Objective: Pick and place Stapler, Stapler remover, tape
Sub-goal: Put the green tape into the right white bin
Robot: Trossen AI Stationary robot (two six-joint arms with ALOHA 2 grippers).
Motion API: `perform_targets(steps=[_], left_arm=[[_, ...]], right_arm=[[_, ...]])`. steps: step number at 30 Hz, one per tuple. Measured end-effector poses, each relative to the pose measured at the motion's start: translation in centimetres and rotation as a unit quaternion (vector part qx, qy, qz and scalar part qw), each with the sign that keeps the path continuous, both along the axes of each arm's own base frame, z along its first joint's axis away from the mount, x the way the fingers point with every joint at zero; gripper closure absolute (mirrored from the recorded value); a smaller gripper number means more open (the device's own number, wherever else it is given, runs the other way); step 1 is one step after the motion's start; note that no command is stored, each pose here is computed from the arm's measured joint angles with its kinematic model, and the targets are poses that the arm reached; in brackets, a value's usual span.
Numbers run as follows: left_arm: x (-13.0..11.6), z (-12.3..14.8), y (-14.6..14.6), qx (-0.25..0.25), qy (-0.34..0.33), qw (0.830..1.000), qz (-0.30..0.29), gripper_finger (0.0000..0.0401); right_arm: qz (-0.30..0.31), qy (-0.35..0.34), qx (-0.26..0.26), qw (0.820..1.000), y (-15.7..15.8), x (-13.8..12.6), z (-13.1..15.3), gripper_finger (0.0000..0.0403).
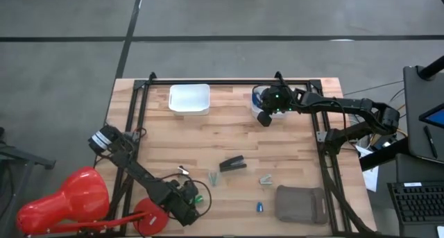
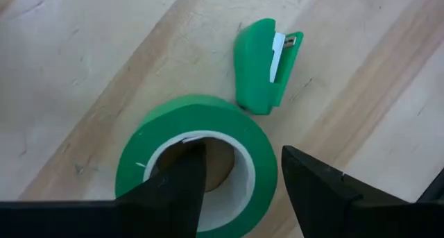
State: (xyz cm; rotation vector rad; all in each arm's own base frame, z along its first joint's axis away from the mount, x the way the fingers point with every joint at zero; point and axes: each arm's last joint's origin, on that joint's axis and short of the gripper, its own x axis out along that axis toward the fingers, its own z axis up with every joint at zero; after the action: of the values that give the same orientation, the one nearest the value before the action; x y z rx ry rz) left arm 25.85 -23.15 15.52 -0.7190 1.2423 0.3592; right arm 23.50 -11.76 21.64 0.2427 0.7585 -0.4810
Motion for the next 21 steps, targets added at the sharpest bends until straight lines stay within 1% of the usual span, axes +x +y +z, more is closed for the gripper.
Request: perform_targets(steps=[4, 10, 12, 14, 17, 19, 21], left_arm=[[-0.1, 0.1, 0.1, 0.008, -0.003, 1.0, -0.002, 0.0243], [0.1, 0.3, 0.4, 0.026, -0.012, 0.999, -0.029, 0.0335], [0.2, 0.3, 0.6, 0.031, -0.013, 0.999, -0.038, 0.0359], [0.3, 0.5, 0.8, 0.043, -0.023, 0.998, -0.049, 0.036], [0.7, 1.1, 1.5, 0.062, -0.044, 0.996, -0.049, 0.036], [1.0, 2.0, 2.0, 0.077, -0.068, 0.994, -0.046, 0.0359], [1.2, 3.1, 2.6, 0.098, -0.099, 0.989, -0.047, 0.0347]], right_arm=[[0.006, -0.004, 0.008, 1.0, 0.1, 0.0, 0.0, 0.0394], [0.041, -0.019, 0.037, 0.998, 0.4, 0.2, 0.0, 0.0394], [0.052, -0.023, 0.045, 0.997, 0.5, 0.2, 0.0, 0.0394], [0.065, -0.029, 0.057, 0.996, 0.6, 0.3, 0.1, 0.0394], [0.101, -0.055, 0.076, 0.99, 0.9, 0.4, 0.5, 0.0394], [0.136, -0.079, 0.082, 0.984, 1.1, 0.5, 0.9, 0.0394], [0.17, -0.108, 0.087, 0.976, 1.4, 0.8, 1.3, 0.0394]])
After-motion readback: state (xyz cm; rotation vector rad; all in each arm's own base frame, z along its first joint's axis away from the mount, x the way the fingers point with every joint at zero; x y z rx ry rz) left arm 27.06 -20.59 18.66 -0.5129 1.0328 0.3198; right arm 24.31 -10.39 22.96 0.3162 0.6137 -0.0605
